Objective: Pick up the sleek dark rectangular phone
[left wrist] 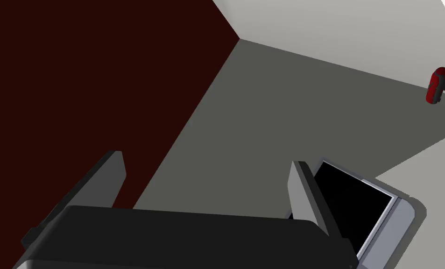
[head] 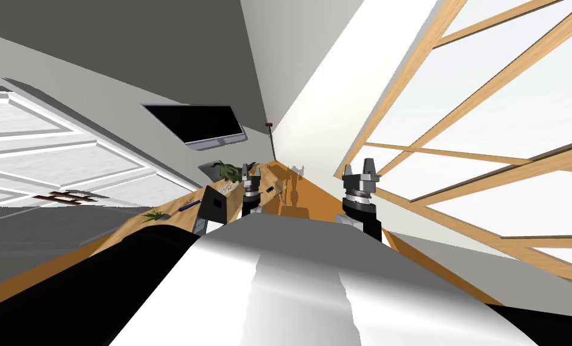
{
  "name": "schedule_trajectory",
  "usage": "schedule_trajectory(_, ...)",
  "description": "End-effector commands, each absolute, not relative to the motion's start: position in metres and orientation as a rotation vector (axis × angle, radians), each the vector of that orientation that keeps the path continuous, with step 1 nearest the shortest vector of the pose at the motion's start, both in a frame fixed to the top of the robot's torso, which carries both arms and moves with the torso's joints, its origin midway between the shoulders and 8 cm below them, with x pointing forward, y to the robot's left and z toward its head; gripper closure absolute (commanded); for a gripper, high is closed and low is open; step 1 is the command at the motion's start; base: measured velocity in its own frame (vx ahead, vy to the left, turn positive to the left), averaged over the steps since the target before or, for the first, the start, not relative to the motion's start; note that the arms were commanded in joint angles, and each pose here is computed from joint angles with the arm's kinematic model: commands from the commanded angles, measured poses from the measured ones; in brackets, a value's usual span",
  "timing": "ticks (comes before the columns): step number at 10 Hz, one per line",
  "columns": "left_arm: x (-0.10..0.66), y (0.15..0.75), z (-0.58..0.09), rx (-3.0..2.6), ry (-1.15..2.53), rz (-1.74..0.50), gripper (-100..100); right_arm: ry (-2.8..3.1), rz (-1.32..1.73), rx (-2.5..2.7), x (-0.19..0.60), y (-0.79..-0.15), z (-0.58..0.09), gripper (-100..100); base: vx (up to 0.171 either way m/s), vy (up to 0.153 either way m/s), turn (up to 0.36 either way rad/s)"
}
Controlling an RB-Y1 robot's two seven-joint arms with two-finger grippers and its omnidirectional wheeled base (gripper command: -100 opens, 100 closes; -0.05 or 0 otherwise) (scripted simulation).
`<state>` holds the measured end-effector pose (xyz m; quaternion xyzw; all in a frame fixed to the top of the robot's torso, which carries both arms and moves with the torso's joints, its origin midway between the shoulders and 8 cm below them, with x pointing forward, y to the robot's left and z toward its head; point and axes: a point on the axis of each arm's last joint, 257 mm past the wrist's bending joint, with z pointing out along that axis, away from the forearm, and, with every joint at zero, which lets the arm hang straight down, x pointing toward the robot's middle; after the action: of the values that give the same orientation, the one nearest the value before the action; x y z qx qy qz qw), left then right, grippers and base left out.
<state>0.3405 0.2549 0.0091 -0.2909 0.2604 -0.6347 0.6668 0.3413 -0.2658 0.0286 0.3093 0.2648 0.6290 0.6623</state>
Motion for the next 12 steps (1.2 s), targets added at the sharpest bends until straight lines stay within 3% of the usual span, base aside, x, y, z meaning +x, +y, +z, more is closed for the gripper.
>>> schedule_trajectory(1, 0.342, 0.255, -0.001, -0.657, 0.636, -1.414, -100, 0.599, 1.422, 0.699, 0.341, -0.266, 0.029, 0, 0.004, -0.006, -0.021)
schedule_trajectory(12, 0.313, 0.306, -0.201, -0.821, 1.252, -0.997, -100, 0.599, 1.422, 0.699, 0.341, -0.266, 0.029, 0, 0.026, -0.025, -0.094)
